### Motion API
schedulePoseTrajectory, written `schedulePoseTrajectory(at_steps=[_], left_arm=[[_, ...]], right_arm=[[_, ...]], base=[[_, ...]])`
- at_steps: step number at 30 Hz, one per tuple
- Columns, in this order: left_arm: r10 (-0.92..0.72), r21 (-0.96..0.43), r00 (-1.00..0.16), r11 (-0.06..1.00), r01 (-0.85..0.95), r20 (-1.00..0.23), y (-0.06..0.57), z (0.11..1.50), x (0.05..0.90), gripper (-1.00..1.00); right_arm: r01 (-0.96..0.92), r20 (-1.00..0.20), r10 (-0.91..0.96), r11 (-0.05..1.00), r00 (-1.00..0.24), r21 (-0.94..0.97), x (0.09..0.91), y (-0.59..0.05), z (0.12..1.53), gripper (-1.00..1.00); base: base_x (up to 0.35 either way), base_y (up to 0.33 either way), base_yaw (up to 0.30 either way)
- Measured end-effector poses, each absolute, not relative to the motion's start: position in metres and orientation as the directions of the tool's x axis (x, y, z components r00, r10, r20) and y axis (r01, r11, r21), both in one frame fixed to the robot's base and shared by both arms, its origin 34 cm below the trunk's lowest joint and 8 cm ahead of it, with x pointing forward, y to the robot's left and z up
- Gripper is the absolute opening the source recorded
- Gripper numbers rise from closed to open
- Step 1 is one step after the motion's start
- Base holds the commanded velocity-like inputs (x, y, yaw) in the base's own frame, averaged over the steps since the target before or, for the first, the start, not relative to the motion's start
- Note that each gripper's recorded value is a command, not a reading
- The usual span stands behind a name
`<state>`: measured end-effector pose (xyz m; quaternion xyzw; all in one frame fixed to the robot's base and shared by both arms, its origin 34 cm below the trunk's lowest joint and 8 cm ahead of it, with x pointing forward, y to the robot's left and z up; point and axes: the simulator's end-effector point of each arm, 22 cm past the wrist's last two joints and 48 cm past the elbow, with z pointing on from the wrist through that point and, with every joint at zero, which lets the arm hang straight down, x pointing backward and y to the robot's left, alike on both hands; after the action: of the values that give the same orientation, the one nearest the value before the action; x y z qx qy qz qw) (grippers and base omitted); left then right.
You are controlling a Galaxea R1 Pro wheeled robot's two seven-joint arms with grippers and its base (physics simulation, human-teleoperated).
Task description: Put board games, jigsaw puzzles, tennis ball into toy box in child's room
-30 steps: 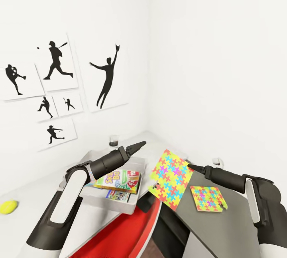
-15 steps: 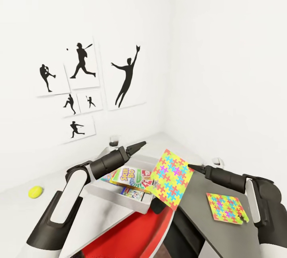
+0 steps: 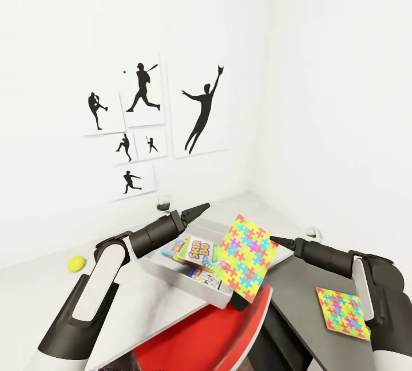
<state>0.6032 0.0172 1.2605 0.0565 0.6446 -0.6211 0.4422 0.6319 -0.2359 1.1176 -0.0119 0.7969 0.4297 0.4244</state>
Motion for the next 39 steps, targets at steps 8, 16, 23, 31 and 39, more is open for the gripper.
schedulePoseTrajectory(at_steps=[8,16,23,31,39], left_arm=[[-0.476,-0.75,-0.602,0.221,0.623,-0.64,0.0171,1.2608,0.603,1.0],[-0.476,-0.75,-0.602,0.222,0.623,-0.641,0.0173,1.2608,0.6029,1.0],[-0.475,-0.75,-0.602,0.222,0.623,-0.641,0.0168,1.2608,0.6025,1.0],[-0.475,-0.75,-0.603,0.222,0.623,-0.641,0.0166,1.2605,0.6028,1.0],[-0.475,-0.75,-0.603,0.222,0.623,-0.641,0.0165,1.2605,0.6028,1.0]], right_arm=[[-0.384,-0.687,0.346,0.63,-0.639,0.675,0.6319,-0.2358,1.1176,-1.0],[-0.383,-0.686,0.346,0.631,-0.64,0.675,0.6318,-0.2358,1.1174,-1.0],[-0.383,-0.686,0.346,0.63,-0.64,0.675,0.6319,-0.2352,1.1174,-1.0],[-0.383,-0.687,0.345,0.631,-0.64,0.674,0.6322,-0.2363,1.1175,-1.0],[-0.383,-0.686,0.347,0.63,-0.639,0.675,0.6319,-0.2369,1.1177,-1.0]], base=[[0.0,0.0,0.181],[0.024,0.014,0.122],[0.156,0.13,0.034],[0.07,0.057,0.007],[0.018,0.015,0.002]])
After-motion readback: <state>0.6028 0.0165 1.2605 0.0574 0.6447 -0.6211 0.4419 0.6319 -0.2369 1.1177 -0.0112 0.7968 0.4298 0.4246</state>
